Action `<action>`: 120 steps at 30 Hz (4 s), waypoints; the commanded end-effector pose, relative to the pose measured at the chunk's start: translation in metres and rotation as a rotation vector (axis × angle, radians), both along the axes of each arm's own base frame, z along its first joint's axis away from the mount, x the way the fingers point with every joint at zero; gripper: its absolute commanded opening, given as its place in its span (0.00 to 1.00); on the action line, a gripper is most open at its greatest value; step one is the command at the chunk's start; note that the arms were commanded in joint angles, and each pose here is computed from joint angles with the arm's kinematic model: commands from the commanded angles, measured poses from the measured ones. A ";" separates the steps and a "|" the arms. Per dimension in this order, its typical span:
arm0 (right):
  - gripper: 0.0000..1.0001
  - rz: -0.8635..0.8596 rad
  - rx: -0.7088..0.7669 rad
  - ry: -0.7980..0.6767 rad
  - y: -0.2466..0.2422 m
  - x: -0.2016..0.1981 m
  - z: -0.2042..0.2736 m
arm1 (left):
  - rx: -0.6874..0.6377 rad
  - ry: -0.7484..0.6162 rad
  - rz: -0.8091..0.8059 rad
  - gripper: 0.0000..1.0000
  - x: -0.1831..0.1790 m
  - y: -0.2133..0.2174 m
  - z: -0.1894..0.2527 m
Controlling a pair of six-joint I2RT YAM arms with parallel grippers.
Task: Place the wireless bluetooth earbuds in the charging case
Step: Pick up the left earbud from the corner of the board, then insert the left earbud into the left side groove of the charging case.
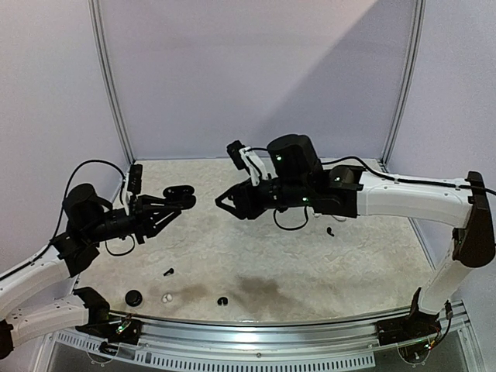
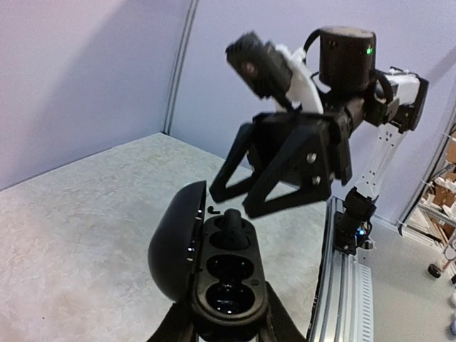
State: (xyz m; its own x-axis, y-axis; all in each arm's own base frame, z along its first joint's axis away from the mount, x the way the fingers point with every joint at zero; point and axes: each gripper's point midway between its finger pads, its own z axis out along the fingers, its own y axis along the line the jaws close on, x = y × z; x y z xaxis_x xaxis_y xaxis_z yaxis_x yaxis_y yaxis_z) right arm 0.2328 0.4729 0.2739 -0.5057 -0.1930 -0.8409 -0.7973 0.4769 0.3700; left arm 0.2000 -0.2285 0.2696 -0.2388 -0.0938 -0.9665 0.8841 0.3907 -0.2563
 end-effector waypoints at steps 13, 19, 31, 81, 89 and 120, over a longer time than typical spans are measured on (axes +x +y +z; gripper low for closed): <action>0.38 0.245 -0.506 0.233 0.046 -0.080 -0.220 | 0.000 0.016 0.190 0.00 0.007 0.041 -0.013; 0.33 0.276 -0.590 0.281 0.037 -0.098 -0.257 | -0.005 0.009 0.172 0.00 0.008 0.037 -0.010; 0.27 0.266 -0.614 0.318 0.022 -0.104 -0.265 | 0.003 0.004 0.150 0.00 0.008 0.034 -0.012; 0.05 0.331 -0.568 0.398 0.001 -0.130 -0.244 | 0.020 0.015 0.149 0.00 0.008 0.034 -0.019; 0.00 0.314 -0.516 0.339 0.009 -0.122 -0.217 | 0.045 -0.032 0.083 0.00 -0.002 0.028 -0.019; 0.00 0.356 -0.254 -0.632 0.072 -0.120 0.075 | 0.072 -0.208 -0.343 0.00 -0.071 -0.024 0.006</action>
State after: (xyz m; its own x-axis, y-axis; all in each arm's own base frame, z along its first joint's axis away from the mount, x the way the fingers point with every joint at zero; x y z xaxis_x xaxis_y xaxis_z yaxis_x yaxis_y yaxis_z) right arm 0.1059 0.5468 0.3556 0.1355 -0.4352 -0.8901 -0.9610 0.1611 -0.2250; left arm 0.1359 -0.2483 0.2622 -0.0634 0.0452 -0.9970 0.9916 0.1157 -0.0578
